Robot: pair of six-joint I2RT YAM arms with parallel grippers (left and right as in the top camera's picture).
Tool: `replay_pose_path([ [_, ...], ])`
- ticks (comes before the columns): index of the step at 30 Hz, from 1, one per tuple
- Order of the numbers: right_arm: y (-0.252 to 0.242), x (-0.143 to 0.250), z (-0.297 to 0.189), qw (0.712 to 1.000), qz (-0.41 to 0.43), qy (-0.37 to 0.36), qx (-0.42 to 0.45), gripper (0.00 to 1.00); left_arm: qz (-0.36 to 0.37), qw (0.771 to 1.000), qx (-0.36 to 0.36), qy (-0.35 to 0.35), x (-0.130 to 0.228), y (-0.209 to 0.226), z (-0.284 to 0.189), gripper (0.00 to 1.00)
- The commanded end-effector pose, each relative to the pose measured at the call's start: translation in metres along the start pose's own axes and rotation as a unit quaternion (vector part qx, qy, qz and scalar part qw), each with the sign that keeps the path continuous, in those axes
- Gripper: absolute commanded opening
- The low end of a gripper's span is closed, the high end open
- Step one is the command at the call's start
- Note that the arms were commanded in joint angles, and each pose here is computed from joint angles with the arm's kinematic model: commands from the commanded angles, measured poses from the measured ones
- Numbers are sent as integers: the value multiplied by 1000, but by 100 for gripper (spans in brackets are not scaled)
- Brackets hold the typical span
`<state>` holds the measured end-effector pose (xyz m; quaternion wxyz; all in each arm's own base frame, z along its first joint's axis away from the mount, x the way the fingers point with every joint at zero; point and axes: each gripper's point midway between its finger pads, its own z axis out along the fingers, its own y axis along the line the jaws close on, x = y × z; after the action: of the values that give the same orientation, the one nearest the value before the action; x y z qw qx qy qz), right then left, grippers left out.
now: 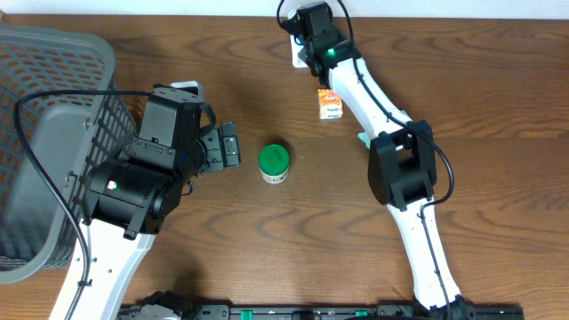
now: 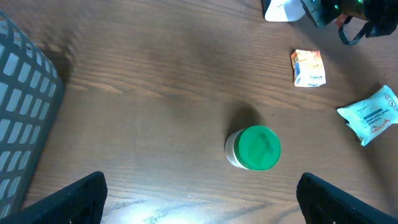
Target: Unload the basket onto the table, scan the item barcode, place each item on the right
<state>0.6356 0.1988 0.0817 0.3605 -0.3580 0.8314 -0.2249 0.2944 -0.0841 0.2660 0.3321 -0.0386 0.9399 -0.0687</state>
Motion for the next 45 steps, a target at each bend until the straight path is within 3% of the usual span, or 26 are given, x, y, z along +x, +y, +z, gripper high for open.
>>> replay_pose_path([
  [1,-15,2,-3,997,-56,24,48,1,3,1000,-8,-2,-2,3,0,98],
  [10,-14,0,-20,996,-78,33,37,1,3,1000,-8,-2,-2,3,0,98],
  [16,-57,-1,-87,998,-11,46,30,1,3,1000,-8,-2,-2,3,0,98],
  [21,-99,43,-145,994,55,95,-13,1,3,1000,-8,-2,-2,3,0,98],
  [27,-144,150,-172,952,194,236,-15,1,3,1000,-8,-2,-2,3,0,98],
  [33,-193,289,-168,866,336,371,23,1,3,1000,-8,-2,-2,3,0,98],
  [36,-210,350,-158,821,408,396,59,1,3,1000,-8,-2,-2,3,0,98],
  [45,-218,508,-135,747,484,436,134,1,3,1000,-8,-2,-2,3,0,98],
])
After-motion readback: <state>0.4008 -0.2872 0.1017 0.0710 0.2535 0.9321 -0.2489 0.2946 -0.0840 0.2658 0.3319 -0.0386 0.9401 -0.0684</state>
